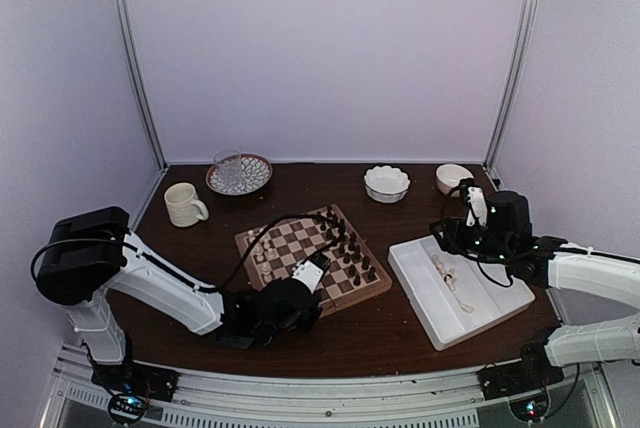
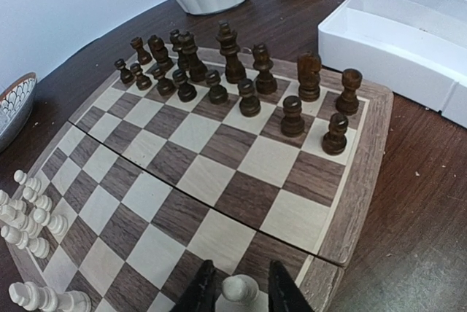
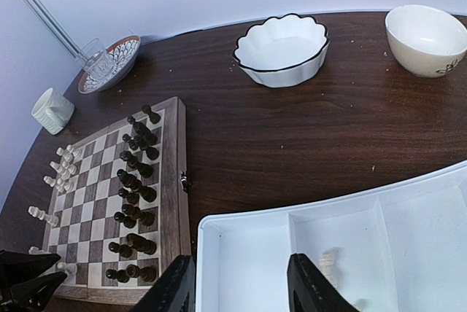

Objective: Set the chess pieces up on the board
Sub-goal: Place the pawn on the chessboard, then pick up the pawn from the chessboard.

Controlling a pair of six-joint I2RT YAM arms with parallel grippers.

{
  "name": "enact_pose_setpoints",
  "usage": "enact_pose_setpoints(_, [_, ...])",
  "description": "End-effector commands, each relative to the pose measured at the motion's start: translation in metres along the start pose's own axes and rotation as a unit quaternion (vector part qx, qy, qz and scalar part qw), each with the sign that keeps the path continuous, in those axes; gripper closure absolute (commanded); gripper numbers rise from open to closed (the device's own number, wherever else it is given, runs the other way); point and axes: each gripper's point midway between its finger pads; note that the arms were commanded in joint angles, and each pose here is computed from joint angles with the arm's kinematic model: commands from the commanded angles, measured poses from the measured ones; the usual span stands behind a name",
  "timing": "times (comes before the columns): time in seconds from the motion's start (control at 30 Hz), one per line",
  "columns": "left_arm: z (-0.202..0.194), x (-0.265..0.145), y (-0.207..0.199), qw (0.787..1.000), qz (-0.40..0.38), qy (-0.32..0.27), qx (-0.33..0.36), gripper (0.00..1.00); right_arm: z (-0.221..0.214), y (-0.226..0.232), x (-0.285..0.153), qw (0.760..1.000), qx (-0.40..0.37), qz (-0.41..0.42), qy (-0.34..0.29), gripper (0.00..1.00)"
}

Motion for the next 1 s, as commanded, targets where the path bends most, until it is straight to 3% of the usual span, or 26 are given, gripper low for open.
enact_pose_setpoints(0.0, [0.002,0.000,-0.004,1.000,0.001,0.000,-0.005,0.72,0.003,0.002,-0.002,1.000,-0.006,0.003,-0.012,0.53])
enact_pose_setpoints(0.23, [0.023,-0.014,0.001,1.000,0.005,0.014,-0.001,0.65,0.003,0.002,-0.003,1.000,-0.006,0.004,-0.012,0.53])
enact_pose_setpoints(0.4, [0.041,-0.035,0.005,0.998,0.003,0.060,0.008,0.52,0.003,0.004,-0.001,1.000,-0.006,0.008,-0.008,0.53])
enact_pose_setpoints(0.47, [0.049,-0.045,0.007,0.997,-0.002,0.079,0.018,0.40,0.003,0.004,-0.001,1.000,-0.005,0.008,-0.007,0.52])
enact_pose_setpoints(0.57, [0.065,-0.064,0.024,0.993,0.032,0.109,0.008,0.09,0.004,0.004,-0.002,1.000,-0.005,0.007,-0.010,0.52])
enact_pose_setpoints(0.6, [0.069,-0.071,0.030,0.992,0.042,0.117,0.008,0.03,0.003,0.003,-0.002,1.000,-0.005,0.006,-0.010,0.52])
enact_pose_setpoints(0.77, [0.081,-0.090,0.038,0.989,0.026,0.142,0.022,0.03,0.005,0.003,-0.004,1.000,-0.005,0.005,-0.013,0.52])
enact_pose_setpoints(0.97, [0.076,-0.088,0.028,0.976,-0.025,0.213,0.022,0.21,0.004,0.003,-0.003,1.000,-0.004,0.004,-0.013,0.52])
Point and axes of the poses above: each gripper's point midway between its finger pads, its own x axis out along the fingers, its own y axis along the line the jaws close on, z = x × y, and after that the axes turned 4 degrees about -x, right-handed
